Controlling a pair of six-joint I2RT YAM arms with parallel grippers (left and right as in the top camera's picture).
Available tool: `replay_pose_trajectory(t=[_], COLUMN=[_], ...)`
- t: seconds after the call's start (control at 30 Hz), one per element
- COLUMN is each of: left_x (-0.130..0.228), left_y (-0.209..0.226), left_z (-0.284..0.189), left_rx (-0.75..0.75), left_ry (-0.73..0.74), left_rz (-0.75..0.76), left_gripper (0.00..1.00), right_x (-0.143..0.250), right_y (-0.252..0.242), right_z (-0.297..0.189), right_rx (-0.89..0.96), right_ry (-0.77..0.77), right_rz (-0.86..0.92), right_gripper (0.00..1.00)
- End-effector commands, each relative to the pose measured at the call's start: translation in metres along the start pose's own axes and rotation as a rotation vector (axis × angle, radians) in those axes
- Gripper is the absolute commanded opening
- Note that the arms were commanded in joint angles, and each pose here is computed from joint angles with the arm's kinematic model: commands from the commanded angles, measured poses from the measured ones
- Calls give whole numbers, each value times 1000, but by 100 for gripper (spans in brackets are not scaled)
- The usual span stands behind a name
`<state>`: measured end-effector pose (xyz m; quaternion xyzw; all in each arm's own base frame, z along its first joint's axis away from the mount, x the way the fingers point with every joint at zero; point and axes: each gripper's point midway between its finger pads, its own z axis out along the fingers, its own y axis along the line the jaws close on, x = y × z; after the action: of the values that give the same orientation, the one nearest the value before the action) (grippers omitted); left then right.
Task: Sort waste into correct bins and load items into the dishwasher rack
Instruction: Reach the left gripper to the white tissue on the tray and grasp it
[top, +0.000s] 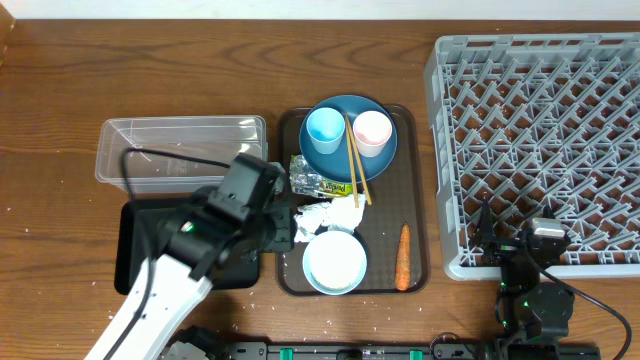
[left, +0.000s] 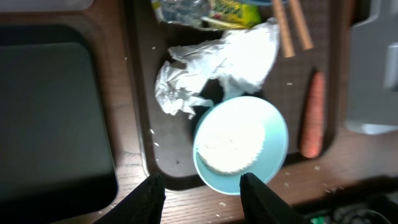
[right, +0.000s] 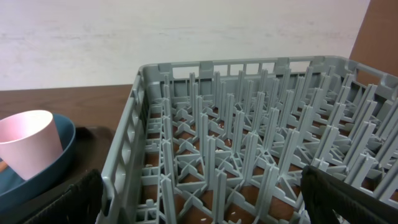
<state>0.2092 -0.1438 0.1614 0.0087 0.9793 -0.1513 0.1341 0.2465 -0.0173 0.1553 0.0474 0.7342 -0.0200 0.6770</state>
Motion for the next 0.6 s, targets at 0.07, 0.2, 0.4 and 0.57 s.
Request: replay_pose_trajectory(t=[0.07, 0.2, 0.4, 0.57], left_x=[0, 2, 6, 5], left_y=[10, 15, 22, 24], left_z=[27, 50, 81, 106], left_rx=[-91, -132, -181, -200], left_ry=[69, 139, 223, 262], left_rz=[-21, -30, -40, -45], left_gripper=[43, 43, 43, 43], right_x=[2, 2, 2, 2], right_y=[-1, -1, -1, -1], right_z=[0, 0, 0, 0], right_rx=[5, 5, 5, 5], right_ry=[6, 6, 6, 8], right_rz=[3, 3, 3, 3], right_gripper=[99, 99, 99, 99])
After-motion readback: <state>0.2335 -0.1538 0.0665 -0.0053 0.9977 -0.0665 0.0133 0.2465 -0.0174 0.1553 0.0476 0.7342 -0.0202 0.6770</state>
